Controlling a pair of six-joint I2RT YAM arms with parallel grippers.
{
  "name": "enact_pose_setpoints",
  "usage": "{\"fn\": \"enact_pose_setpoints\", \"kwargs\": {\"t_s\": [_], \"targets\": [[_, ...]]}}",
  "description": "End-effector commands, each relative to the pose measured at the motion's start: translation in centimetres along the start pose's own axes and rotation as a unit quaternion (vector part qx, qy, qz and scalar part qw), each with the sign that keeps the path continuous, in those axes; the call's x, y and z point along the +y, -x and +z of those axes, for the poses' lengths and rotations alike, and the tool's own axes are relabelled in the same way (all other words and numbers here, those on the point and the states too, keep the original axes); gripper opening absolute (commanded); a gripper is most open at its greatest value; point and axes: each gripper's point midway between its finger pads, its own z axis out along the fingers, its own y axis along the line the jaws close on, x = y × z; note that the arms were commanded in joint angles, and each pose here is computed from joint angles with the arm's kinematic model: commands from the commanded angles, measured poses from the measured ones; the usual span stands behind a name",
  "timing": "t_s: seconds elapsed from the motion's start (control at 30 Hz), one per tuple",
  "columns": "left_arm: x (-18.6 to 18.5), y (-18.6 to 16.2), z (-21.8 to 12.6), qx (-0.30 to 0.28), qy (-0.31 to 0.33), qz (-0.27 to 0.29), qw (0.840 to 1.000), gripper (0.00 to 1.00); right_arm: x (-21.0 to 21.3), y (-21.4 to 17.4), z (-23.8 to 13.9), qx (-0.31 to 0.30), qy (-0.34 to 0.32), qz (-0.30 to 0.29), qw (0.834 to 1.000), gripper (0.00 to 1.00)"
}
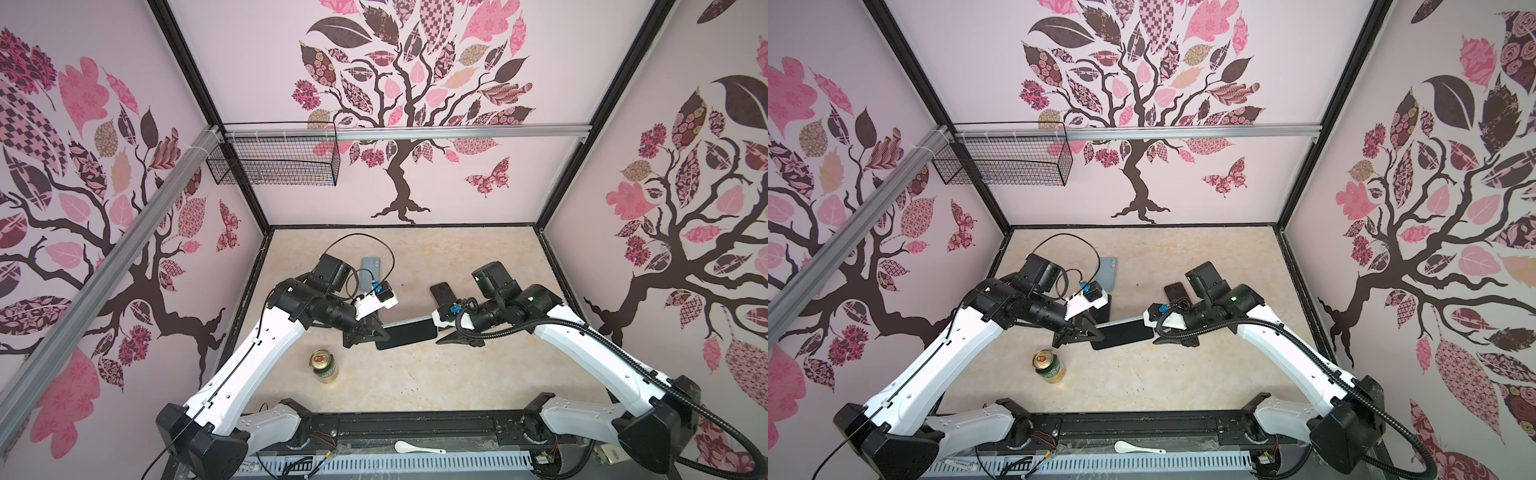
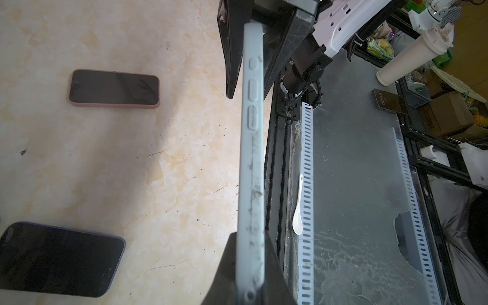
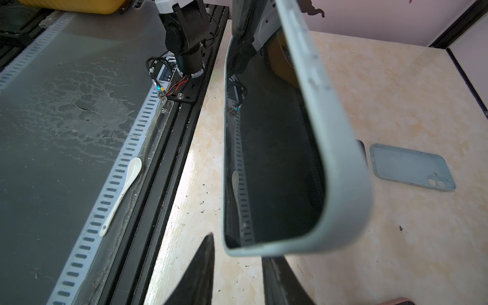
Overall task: Take the phone out of the phone case
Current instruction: 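Hold the pale-cased phone raised between the left and right grippers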
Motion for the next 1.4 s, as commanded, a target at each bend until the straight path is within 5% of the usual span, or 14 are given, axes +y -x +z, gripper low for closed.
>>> {"fn": "enact_pose_setpoints", "kwargs": {"t_s": [0.0, 1.37], "targets": [[-0.5, 1.7, -0.7, -0.026, -0.008, 0.027, 0.999, 0.0, 0.4, 0.4, -0.2, 0.0, 0.005, -0.007, 1.0, 0.32], [-0.7, 2.0, -0.7, -0.032, -0.013, 0.027, 0.999, 0.0, 0.7, -0.2, 1.1, 0.005, 0.024, -0.002, 1.0, 0.26]]}}
